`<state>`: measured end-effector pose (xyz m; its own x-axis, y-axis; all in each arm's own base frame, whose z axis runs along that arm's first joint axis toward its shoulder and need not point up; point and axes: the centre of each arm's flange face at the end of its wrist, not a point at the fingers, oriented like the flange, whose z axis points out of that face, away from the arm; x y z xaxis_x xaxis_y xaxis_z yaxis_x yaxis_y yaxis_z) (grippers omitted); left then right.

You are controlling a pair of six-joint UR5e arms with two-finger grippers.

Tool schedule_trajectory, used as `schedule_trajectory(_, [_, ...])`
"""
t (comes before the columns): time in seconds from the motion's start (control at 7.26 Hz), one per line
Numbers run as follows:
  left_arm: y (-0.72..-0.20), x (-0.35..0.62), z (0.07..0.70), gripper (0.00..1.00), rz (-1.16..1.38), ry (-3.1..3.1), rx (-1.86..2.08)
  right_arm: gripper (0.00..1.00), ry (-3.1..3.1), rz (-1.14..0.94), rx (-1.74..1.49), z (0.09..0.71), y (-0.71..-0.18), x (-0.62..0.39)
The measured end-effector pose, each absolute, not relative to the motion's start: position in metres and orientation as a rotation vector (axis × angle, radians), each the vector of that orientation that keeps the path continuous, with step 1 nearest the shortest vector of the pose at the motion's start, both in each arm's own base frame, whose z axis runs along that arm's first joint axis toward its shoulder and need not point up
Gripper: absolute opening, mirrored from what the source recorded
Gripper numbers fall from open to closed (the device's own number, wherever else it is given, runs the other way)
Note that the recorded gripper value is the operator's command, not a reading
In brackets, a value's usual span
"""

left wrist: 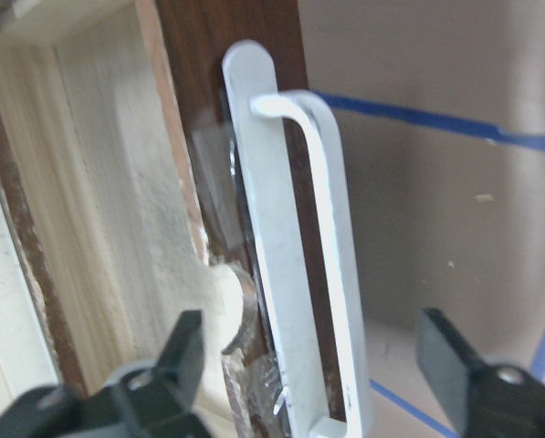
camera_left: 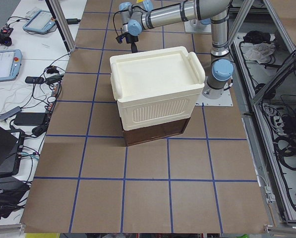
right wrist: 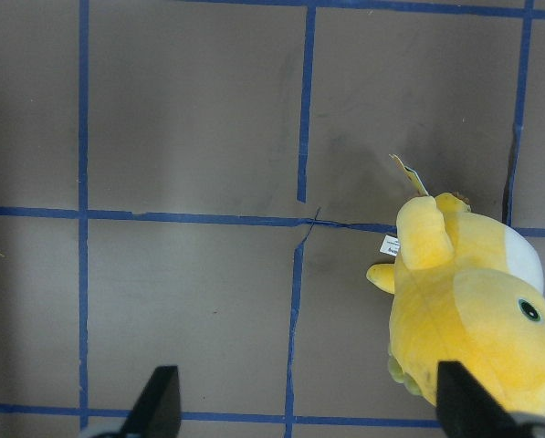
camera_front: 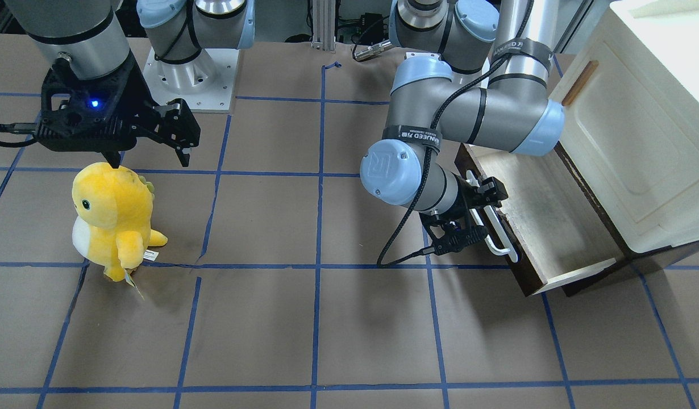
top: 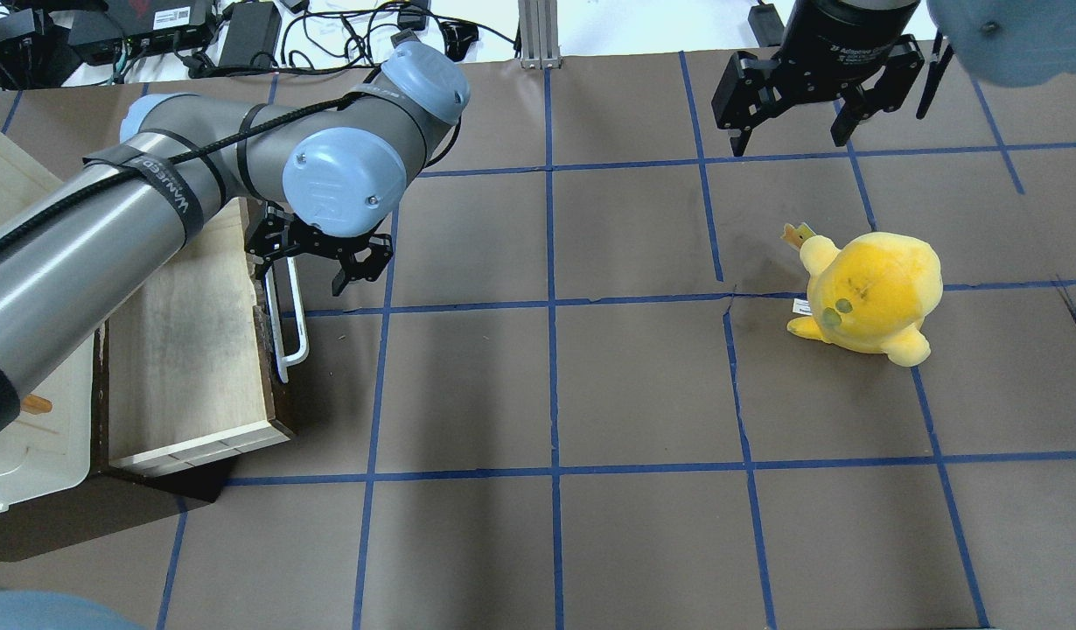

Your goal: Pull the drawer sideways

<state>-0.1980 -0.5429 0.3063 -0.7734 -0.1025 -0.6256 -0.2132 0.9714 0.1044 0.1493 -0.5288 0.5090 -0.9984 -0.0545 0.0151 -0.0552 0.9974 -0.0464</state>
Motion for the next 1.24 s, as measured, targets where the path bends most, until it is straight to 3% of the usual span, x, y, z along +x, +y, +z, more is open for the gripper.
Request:
schedule_trajectory(0.69, [-0.546, -0.208, 0.437, 1.00, 0.101, 2.919, -0.259, 1.00, -3.126, 0.073, 0.086, 0.509, -0.529, 0.149])
schedule_trajectory(1.24, [-0.536, -0.132, 0.501, 1.00, -0.012, 3.097, -0.073, 1.00, -3.126, 0.073, 0.086, 0.509, -0.529, 0.149])
